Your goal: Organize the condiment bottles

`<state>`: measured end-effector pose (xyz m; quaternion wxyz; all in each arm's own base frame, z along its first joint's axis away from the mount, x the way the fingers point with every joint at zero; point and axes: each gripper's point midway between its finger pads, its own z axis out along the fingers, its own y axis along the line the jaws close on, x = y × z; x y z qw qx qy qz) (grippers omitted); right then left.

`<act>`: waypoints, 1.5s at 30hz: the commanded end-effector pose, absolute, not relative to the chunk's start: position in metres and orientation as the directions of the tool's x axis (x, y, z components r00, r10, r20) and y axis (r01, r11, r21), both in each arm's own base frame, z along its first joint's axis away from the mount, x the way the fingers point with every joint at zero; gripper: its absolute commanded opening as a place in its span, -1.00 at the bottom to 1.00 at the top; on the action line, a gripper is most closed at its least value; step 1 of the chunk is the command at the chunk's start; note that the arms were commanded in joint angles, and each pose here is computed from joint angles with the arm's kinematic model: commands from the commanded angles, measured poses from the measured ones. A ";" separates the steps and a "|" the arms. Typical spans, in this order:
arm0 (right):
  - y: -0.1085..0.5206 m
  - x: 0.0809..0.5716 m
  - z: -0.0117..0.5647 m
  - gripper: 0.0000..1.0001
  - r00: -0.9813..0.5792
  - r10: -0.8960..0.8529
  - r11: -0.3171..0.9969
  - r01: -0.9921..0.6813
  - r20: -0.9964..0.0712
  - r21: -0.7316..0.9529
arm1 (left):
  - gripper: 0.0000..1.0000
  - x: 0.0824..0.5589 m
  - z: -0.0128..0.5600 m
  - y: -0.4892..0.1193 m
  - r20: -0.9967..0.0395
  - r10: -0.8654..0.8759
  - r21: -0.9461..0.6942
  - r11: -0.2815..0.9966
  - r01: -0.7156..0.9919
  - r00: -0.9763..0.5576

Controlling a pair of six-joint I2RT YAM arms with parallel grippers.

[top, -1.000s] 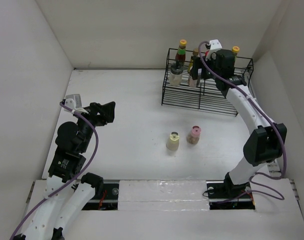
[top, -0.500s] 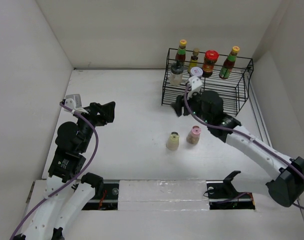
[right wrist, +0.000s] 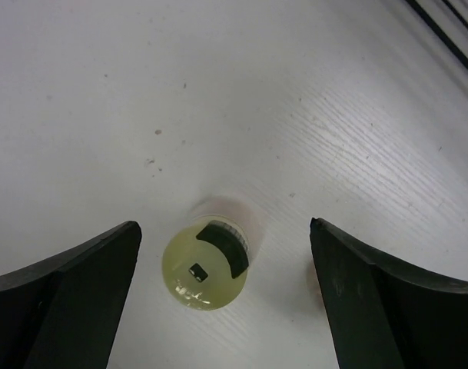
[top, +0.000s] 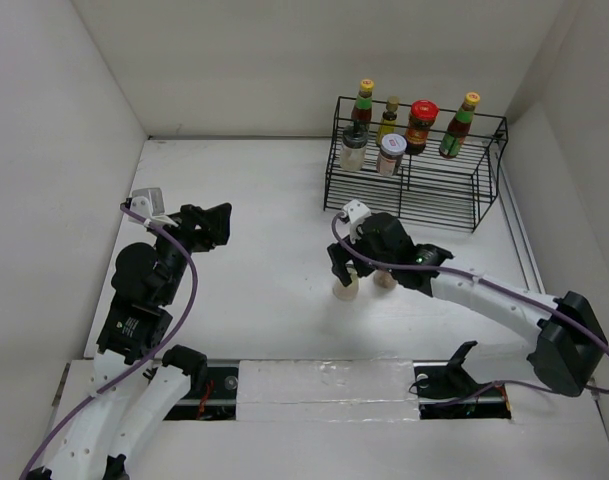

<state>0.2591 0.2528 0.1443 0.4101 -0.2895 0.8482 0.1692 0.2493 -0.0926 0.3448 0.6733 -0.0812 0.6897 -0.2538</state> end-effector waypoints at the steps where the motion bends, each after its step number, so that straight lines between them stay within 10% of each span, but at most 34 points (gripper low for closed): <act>1: 0.255 0.260 0.129 0.89 -0.546 -0.346 0.797 -0.600 -0.763 0.068 | 0.37 0.249 0.361 -0.094 -0.887 -0.461 -0.453 0.851 0.266 -0.035; 6: 0.263 0.267 0.121 0.55 -0.571 -0.356 0.802 -0.593 -0.740 0.071 | 0.37 0.247 0.363 -0.093 -0.886 -0.463 -0.453 0.850 0.270 -0.028; 12: 0.263 0.268 0.131 -0.30 -0.575 -0.356 0.813 -0.580 -0.737 0.060 | 0.37 0.247 0.363 -0.093 -0.886 -0.463 -0.453 0.850 0.270 -0.028; 25: 0.140 0.381 0.355 -0.33 -0.131 -0.025 0.975 -0.221 -0.991 0.005 | 0.37 0.246 0.363 -0.095 -0.886 -0.462 -0.452 0.847 0.278 -0.034; 45: 0.051 0.492 0.297 -0.19 -0.330 -0.039 0.994 -0.113 -0.943 -0.001 | 0.37 0.245 0.365 -0.093 -0.885 -0.466 -0.453 0.848 0.274 -0.022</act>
